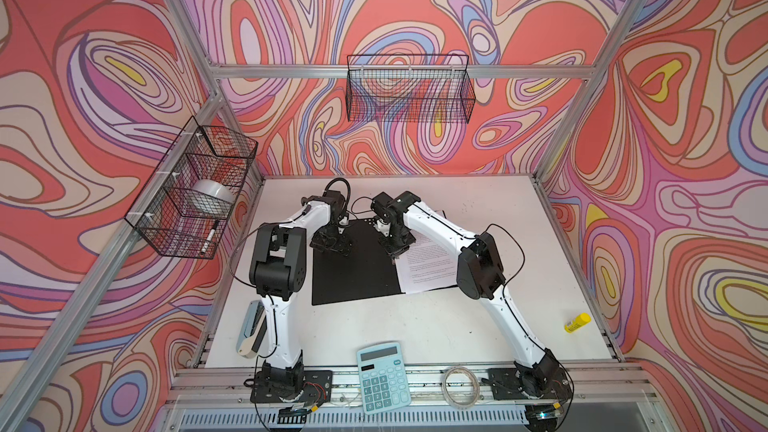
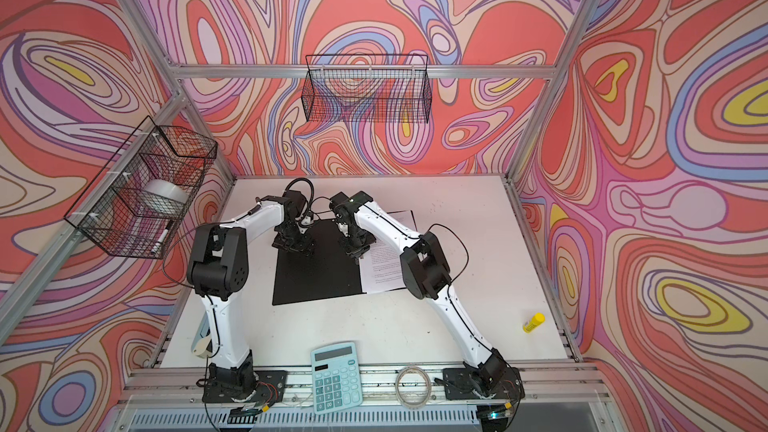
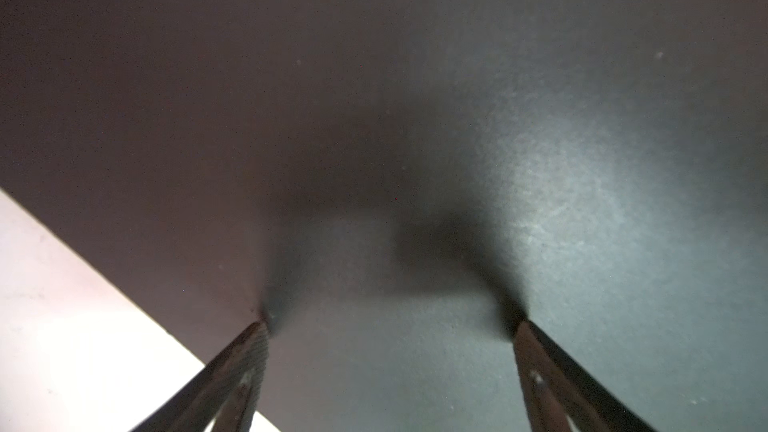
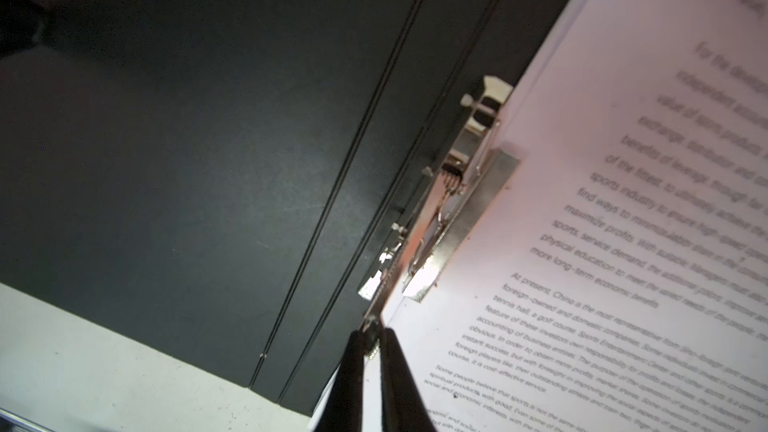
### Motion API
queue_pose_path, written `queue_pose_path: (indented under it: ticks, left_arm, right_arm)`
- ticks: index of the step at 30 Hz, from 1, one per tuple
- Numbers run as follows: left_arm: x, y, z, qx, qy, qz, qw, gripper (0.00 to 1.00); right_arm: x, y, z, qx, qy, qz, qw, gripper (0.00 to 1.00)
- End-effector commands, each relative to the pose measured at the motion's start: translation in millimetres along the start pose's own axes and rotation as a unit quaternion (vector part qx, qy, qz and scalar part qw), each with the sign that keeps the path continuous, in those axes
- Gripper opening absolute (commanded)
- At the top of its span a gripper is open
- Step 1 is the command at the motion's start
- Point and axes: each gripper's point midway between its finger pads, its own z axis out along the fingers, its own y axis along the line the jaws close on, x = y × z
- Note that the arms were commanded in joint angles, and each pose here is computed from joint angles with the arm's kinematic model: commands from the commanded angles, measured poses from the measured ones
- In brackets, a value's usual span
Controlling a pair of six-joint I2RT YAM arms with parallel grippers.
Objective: Put the files into the folder
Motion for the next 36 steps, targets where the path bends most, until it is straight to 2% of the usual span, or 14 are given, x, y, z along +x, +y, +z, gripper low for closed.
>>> queue_pose_path:
  ticks: [1, 36]
  left_arm:
    - [9, 5, 13, -0.008, 0.027, 0.004, 1.000, 0.92]
    - [12, 7, 19, -0.004, 0.034, 0.000, 0.999, 0.92]
  right_arm:
    - [23, -17, 39, 0.034, 0.063, 0.001, 0.997, 0.09]
    - [22, -26, 60, 0.058, 0.075, -0.001, 0.996, 0.09]
